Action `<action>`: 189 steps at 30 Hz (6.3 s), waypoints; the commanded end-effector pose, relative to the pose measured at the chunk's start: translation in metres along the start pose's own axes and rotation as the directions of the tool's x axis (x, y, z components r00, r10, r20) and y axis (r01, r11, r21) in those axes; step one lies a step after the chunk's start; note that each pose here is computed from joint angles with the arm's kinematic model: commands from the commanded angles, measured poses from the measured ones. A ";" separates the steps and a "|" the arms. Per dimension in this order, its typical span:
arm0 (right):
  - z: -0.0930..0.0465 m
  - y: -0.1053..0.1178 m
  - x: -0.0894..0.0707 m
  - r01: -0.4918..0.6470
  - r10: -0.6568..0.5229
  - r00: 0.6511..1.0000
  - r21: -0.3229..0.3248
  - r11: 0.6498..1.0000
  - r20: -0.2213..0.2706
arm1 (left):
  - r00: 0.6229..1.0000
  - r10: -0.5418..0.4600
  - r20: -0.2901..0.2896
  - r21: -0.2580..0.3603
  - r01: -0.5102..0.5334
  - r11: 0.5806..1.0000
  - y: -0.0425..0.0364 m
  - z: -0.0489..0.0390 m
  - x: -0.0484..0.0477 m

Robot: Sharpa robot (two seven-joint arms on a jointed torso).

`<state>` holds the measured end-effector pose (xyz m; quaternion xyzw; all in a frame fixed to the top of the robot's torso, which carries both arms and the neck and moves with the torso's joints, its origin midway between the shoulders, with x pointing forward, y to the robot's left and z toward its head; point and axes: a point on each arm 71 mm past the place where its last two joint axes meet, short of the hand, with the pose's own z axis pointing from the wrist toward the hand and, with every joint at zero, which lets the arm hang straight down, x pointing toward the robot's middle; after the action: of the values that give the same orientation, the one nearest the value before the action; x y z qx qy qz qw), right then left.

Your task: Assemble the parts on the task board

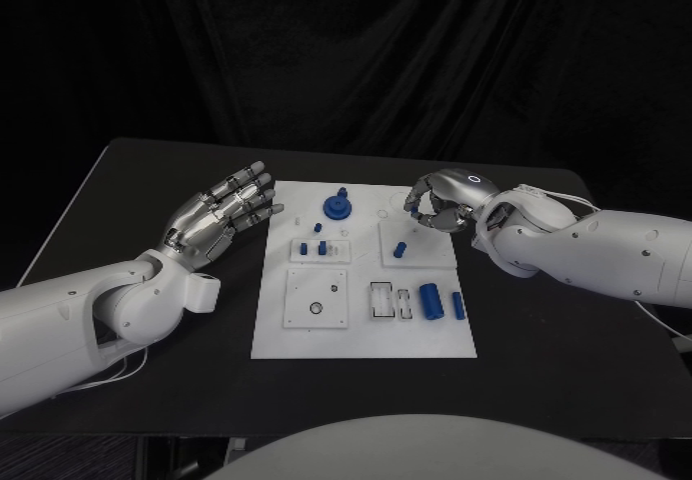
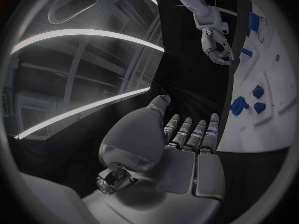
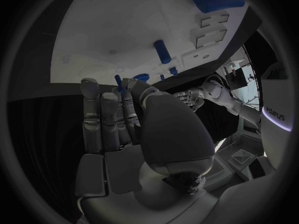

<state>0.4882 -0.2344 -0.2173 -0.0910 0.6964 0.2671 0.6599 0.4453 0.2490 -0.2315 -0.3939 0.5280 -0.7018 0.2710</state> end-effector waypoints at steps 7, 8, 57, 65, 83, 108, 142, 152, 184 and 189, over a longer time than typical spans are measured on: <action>-0.010 0.039 -0.005 -0.054 0.055 0.998 -0.083 0.995 0.015 | 1.000 -0.006 -0.013 0.124 0.007 0.992 -0.0080 -0.0001 0.0022; -0.011 0.045 -0.004 -0.060 0.061 0.998 -0.097 0.993 0.009 | 1.000 -0.006 -0.013 0.124 0.007 0.992 -0.0080 -0.0002 0.0023; -0.005 0.146 0.070 -0.101 0.060 0.988 -0.292 0.951 -0.144 | 0.999 -0.021 -0.036 0.114 0.024 0.993 -0.0044 0.0046 0.0124; -0.001 0.143 0.076 -0.096 0.054 0.987 -0.281 0.955 -0.153 | 0.999 -0.024 -0.041 0.108 0.028 0.994 -0.0035 0.0057 0.0131; -0.002 0.149 0.085 -0.124 0.077 0.983 -0.296 0.947 -0.165 | 0.999 -0.021 -0.036 0.099 0.025 0.995 -0.0019 0.0055 0.0104; -0.003 0.152 0.082 -0.150 0.112 0.984 -0.313 0.938 -0.136 | 0.999 -0.026 -0.036 0.068 0.028 0.997 0.0031 0.0048 0.0098; -0.003 0.149 0.083 -0.197 0.156 0.976 -0.305 0.932 -0.154 | 0.998 -0.037 -0.045 0.033 0.038 0.999 0.0085 0.0044 0.0111; -0.004 0.150 0.082 -0.213 0.167 0.973 -0.334 0.918 -0.162 | 0.998 -0.038 -0.044 0.027 0.039 0.999 0.0095 0.0038 0.0110; -0.004 0.147 0.081 -0.244 0.198 0.967 -0.366 0.898 -0.158 | 0.998 -0.046 -0.044 0.005 0.046 0.999 0.0148 0.0014 0.0109; -0.005 0.147 0.080 -0.247 0.203 0.967 -0.367 0.897 -0.155 | 0.998 -0.047 -0.043 0.002 0.047 0.999 0.0157 0.0010 0.0109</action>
<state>0.4058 -0.0947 -0.2582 -0.1546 0.6778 0.4606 0.5518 0.4405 0.2364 -0.2452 -0.3967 0.5325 -0.7062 0.2457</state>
